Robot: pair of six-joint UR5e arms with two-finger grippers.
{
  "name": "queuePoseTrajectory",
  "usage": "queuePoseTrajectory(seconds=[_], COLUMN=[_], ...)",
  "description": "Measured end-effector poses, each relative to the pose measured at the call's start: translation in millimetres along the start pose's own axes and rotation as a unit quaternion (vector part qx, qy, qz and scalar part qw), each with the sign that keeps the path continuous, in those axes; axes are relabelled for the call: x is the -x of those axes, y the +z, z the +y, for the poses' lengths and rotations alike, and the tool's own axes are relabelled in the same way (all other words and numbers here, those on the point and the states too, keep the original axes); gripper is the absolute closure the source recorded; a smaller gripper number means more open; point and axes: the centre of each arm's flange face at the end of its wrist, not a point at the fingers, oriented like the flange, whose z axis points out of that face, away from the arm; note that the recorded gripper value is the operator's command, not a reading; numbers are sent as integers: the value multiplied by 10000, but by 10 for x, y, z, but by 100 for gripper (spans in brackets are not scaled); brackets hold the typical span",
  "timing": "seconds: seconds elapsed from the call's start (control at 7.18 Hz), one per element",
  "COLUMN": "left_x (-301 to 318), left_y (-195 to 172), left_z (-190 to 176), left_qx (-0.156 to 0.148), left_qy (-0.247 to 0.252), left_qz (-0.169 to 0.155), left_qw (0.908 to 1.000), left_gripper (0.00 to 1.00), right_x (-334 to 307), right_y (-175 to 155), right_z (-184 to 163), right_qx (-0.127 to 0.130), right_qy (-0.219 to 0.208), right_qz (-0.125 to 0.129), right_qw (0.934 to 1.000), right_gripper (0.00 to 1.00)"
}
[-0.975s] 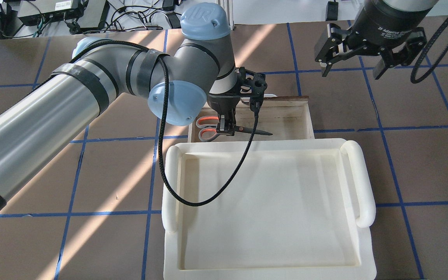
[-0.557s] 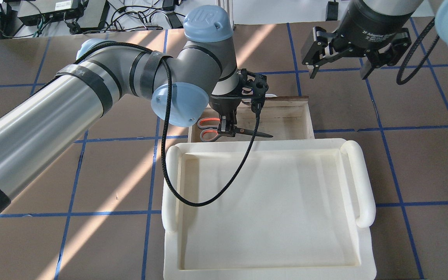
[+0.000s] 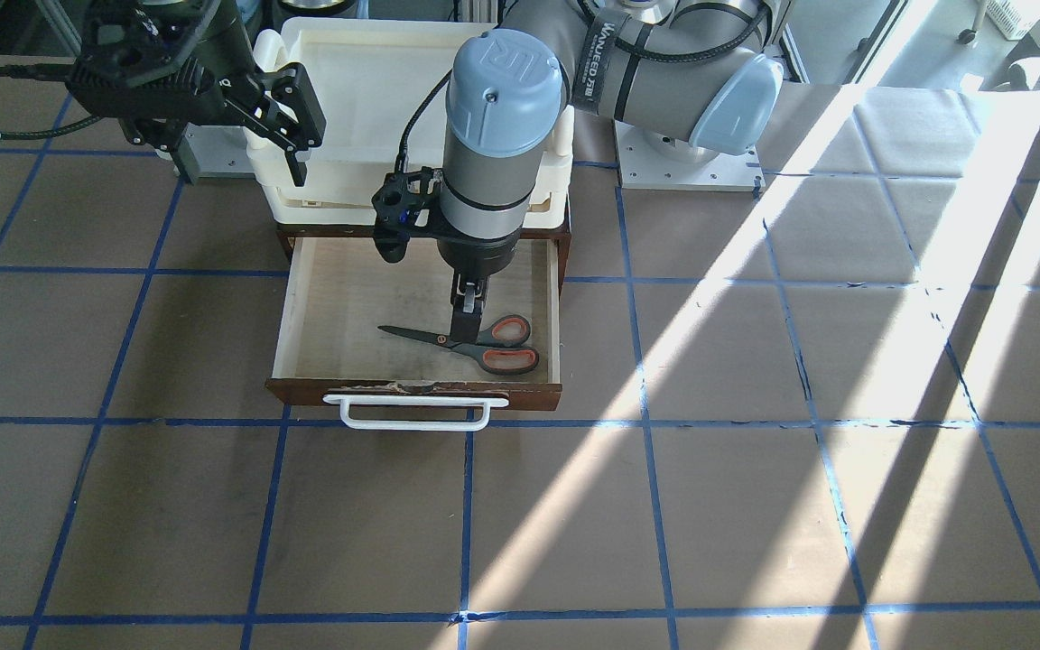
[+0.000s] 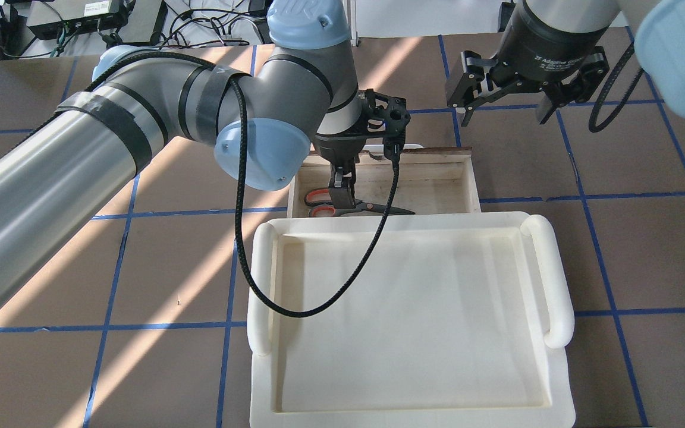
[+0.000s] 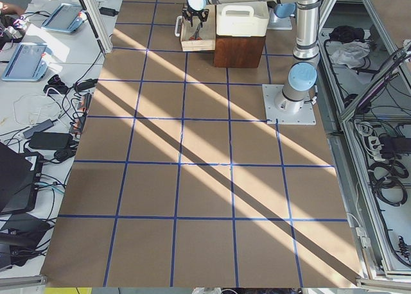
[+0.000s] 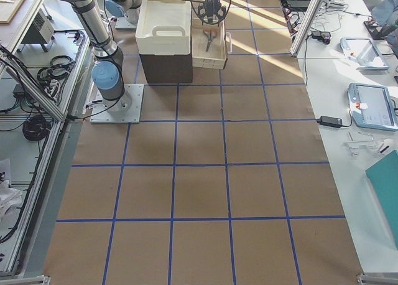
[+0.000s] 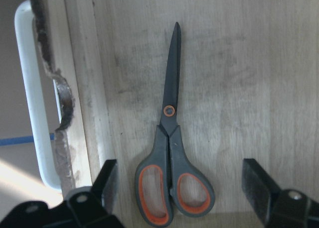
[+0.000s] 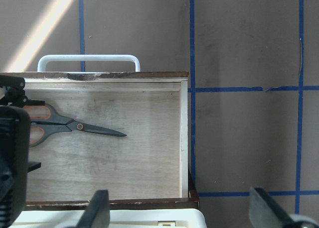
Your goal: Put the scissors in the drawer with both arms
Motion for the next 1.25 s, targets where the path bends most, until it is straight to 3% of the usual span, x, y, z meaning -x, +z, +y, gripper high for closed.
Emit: queuePoseTrajectory(seconds=[0.28, 0.42, 0.56, 0.84, 1.11, 1.25], left_x=[-74, -86, -91, -37, -35, -77], left_y=[-320, -492, -655, -949, -1219, -1318], left_z=[106, 209, 360, 853, 1380, 1567], left_qx=[-56, -93, -111, -107, -66, -62], left_qy=[-928, -1536, -2396, -4092, -5307, -5665], left_qz=[-177, -305, -378, -421, -465, -481], left_qw=[9955, 9876, 9701, 9114, 8463, 8226], left_gripper=[10, 9, 0, 0, 0, 0], right_x=[-15, -28, -34, -33, -30, -32], right_y=[-7, -1, 4, 7, 14, 16], right_z=[15, 11, 10, 9, 7, 6], right_qx=[16, 16, 18, 25, 36, 40], right_qy=[-45, -61, -67, -74, -75, -74], right_qz=[78, 147, 177, 175, 164, 162], right_qw=[10000, 9999, 9998, 9998, 9998, 9998], right_gripper=[0, 0, 0, 0, 0, 0])
